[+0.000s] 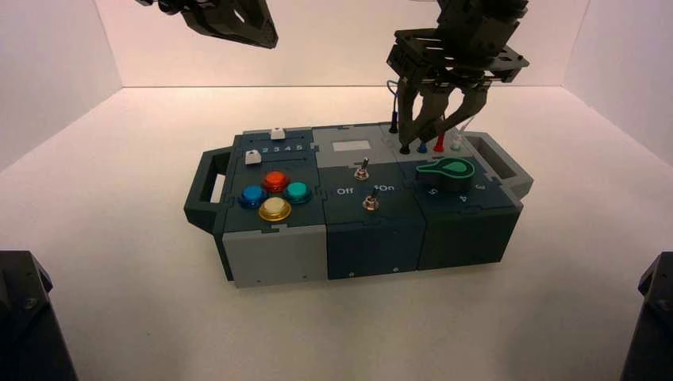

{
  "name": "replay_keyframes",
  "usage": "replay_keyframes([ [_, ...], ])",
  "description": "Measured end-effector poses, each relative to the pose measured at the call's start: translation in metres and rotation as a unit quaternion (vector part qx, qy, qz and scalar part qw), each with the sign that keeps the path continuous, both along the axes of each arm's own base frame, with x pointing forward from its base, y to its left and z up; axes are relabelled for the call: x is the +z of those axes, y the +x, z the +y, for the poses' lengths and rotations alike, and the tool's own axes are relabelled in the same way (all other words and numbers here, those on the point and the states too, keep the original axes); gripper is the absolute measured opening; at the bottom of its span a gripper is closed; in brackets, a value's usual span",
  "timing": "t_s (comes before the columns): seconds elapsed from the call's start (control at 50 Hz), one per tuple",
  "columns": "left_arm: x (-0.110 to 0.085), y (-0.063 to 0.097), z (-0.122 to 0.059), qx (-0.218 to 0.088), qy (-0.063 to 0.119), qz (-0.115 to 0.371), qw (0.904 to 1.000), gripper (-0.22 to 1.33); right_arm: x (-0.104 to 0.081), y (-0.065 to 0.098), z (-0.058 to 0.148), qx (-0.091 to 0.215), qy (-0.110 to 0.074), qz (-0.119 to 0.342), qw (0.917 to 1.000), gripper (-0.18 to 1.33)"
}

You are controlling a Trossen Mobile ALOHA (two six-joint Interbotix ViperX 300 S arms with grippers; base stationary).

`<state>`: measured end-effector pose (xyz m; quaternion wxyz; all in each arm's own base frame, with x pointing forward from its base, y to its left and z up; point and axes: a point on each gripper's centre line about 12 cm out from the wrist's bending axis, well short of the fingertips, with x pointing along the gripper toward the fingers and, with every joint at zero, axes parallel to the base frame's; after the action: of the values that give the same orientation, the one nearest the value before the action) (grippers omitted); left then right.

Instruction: Pull the black wire.

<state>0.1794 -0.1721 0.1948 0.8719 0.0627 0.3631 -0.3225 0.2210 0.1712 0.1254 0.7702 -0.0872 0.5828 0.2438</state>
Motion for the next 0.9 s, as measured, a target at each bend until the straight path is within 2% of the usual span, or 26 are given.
replay_keyframes([
  [0.28, 0.000, 0.000, 0.000, -0.001, 0.001, -0.001, 1.0000, -0.16, -0.002, 0.012, -0.010, -0.022, -0.001, -0.011, 0.9997, 0.87],
  [0.56, -0.003, 0.000, 0.000, -0.001, 0.005, 0.004, 1.0000, -0.16, -0.001, 0.018, -0.006, -0.024, 0.003, -0.016, 0.9996, 0.87],
  [0.9, -0.007, 0.000, -0.002, -0.004, 0.010, 0.010, 0.9999, -0.16, -0.008, 0.029, 0.000, -0.025, -0.001, -0.009, 0.9996, 0.87],
])
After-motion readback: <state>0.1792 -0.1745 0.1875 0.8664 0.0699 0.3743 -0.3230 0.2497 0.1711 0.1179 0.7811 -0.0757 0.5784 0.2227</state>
